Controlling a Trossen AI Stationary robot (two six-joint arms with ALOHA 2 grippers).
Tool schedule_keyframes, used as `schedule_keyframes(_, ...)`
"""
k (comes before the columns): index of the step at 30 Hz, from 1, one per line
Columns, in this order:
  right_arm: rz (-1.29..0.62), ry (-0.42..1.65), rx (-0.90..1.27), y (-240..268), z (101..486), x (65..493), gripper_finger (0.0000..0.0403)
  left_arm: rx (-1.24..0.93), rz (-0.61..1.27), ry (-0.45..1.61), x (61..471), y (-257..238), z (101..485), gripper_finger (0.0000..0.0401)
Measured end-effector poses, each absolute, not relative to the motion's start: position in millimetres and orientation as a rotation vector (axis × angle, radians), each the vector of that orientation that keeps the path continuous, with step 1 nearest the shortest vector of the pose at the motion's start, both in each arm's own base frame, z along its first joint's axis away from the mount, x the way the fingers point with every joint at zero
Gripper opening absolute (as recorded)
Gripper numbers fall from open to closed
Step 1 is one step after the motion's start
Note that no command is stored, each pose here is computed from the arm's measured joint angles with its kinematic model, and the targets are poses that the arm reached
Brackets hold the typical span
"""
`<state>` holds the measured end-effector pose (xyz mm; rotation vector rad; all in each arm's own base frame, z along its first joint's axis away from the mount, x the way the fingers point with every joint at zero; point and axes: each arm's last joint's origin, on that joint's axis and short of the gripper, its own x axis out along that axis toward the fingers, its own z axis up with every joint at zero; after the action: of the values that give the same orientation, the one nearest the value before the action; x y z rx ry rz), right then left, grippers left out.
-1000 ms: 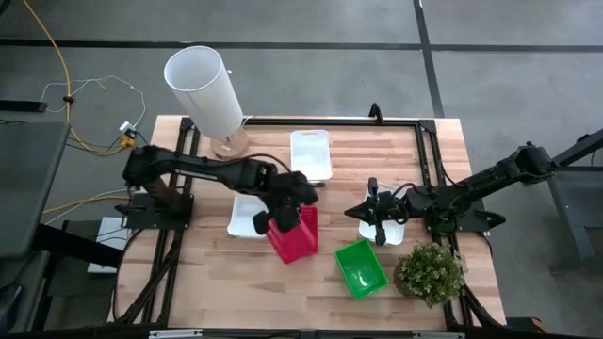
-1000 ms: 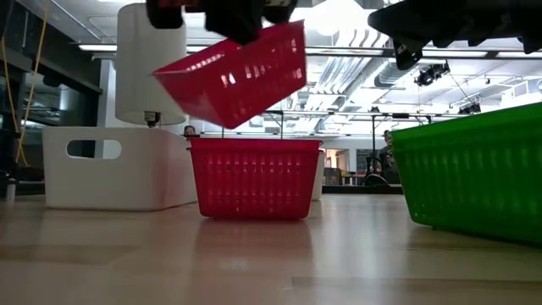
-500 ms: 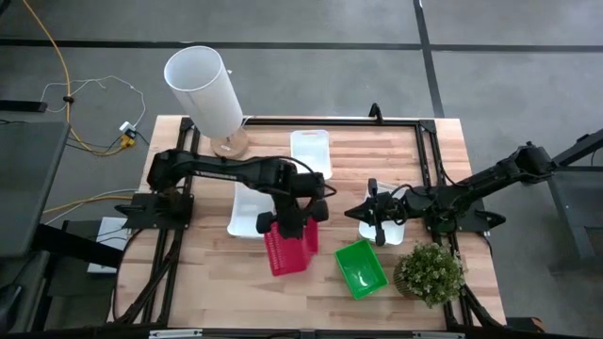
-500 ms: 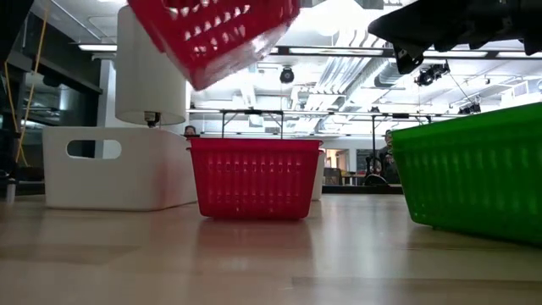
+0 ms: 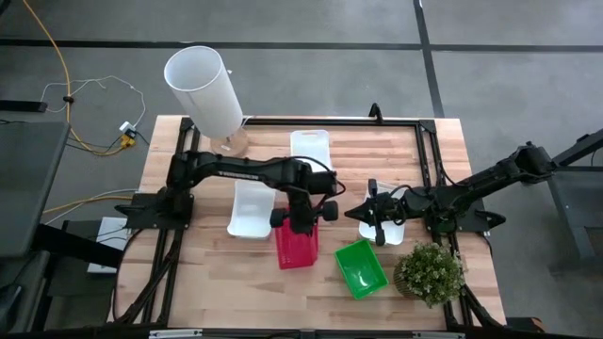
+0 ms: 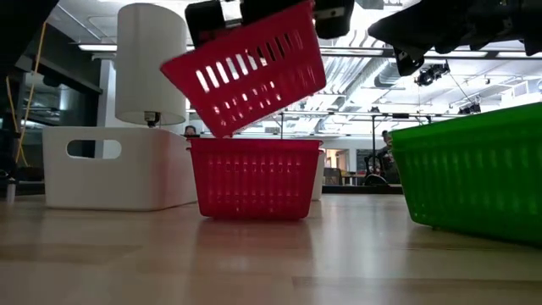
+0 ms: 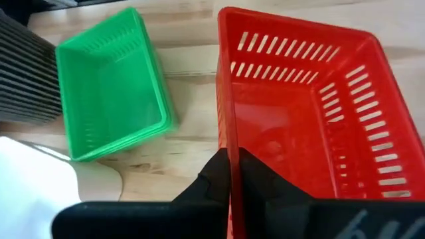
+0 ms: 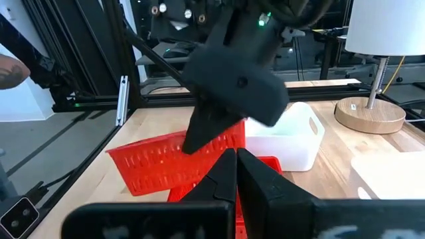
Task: Stack baskets by color
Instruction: Stack the top red bin on top of the stacked red bins
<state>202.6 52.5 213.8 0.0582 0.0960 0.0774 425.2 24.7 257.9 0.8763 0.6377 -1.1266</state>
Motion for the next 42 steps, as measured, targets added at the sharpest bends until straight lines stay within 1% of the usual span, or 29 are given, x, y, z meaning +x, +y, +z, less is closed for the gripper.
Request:
schedule_keyframes(9,0.077,0.099,0.074,53,214,203,0.0000,0.889,-1.121,0.630,424,32,257,0.0000)
schedule_keyframes(16,0.072,0.101,0.081,52,213,203,0.0000,0.856,-1.041,0.655,429,69,243,0.0000)
schedule_keyframes(22,0.067,0.101,0.081,52,213,203,0.0000,0.770,-1.001,0.701,426,90,236,0.0000)
schedule_keyframes(27,0.067,0.102,0.066,52,213,203,0.0000,0.710,-1.047,0.706,421,87,235,0.0000)
schedule_keyframes(31,0.059,0.102,0.062,52,213,203,0.0000,0.718,-1.071,0.757,420,78,234,0.0000)
schedule_keyframes(36,0.058,0.103,0.063,52,213,203,0.0000,0.787,-1.053,0.888,418,71,231,0.0000)
schedule_keyframes(42,0.033,0.102,0.062,51,213,203,0.0000,0.772,-1.012,0.916,421,64,231,0.0000)
